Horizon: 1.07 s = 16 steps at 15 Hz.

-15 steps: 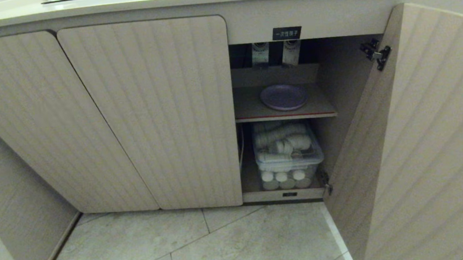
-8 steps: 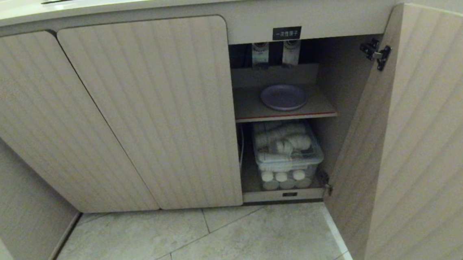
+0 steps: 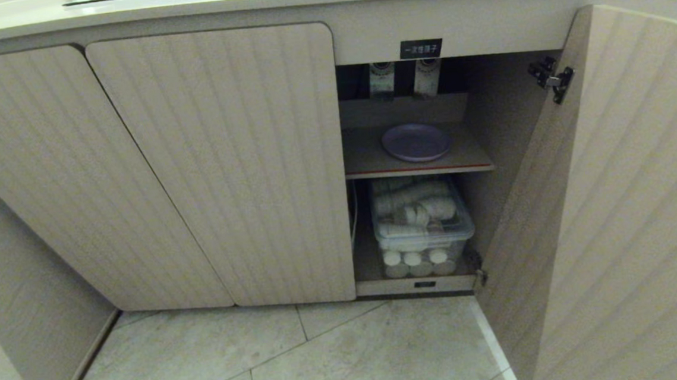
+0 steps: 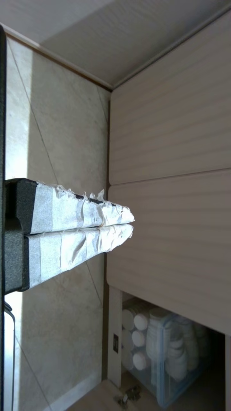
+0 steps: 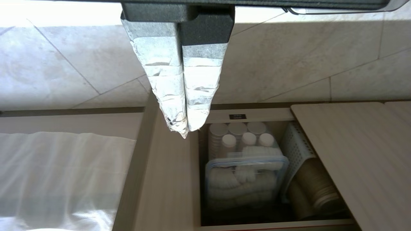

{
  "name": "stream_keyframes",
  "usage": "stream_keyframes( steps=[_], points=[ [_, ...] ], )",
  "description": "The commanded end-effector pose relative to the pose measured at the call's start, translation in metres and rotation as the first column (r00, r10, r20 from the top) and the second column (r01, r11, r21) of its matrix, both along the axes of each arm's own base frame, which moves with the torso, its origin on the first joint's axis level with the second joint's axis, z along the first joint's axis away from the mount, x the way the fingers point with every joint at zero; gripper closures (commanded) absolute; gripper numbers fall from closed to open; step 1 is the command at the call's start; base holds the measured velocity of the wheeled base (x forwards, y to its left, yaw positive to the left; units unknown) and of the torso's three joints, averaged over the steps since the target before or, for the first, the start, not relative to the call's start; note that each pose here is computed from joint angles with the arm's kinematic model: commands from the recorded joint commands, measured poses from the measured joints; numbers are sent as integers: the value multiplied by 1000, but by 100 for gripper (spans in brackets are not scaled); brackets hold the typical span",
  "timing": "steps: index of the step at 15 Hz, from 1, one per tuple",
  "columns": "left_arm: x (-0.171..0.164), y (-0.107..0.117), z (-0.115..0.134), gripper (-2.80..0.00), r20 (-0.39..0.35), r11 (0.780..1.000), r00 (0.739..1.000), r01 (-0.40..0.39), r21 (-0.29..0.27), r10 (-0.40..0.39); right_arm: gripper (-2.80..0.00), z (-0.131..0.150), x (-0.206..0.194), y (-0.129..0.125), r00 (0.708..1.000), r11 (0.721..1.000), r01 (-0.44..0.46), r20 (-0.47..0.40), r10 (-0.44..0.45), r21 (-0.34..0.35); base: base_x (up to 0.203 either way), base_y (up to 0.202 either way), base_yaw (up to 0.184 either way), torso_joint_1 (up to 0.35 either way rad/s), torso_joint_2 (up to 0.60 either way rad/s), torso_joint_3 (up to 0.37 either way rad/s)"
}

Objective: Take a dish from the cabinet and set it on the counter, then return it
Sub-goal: Take the plate from the cabinet

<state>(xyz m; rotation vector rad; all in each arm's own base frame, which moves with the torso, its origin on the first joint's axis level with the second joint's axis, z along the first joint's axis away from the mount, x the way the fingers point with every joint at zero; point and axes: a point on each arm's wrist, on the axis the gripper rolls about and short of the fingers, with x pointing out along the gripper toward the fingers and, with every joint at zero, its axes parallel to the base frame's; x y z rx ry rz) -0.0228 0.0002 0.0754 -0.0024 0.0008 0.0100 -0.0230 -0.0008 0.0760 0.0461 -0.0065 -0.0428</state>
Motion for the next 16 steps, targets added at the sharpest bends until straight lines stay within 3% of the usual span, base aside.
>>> stream_keyframes(
  steps=[1,4,12,16],
  points=[
    [0,0,0,0,-1,1000,1000,-1,-1,1,0,0,0,0,1000,1000,0,0,0,0,0,0,0,0,0,0],
    [0,0,0,0,-1,1000,1000,-1,-1,1,0,0,0,0,1000,1000,0,1,0,0,0,99,-8,2,4,2],
    [0,0,0,0,1,1000,1000,-1,1,1,0,0,0,0,1000,1000,0,1,0,0,0,194,-1,2,3,3],
    [0,0,0,0,-1,1000,1000,-1,1,1,0,0,0,0,1000,1000,0,-1,0,0,0,49,-2,0,3,2]
  ],
)
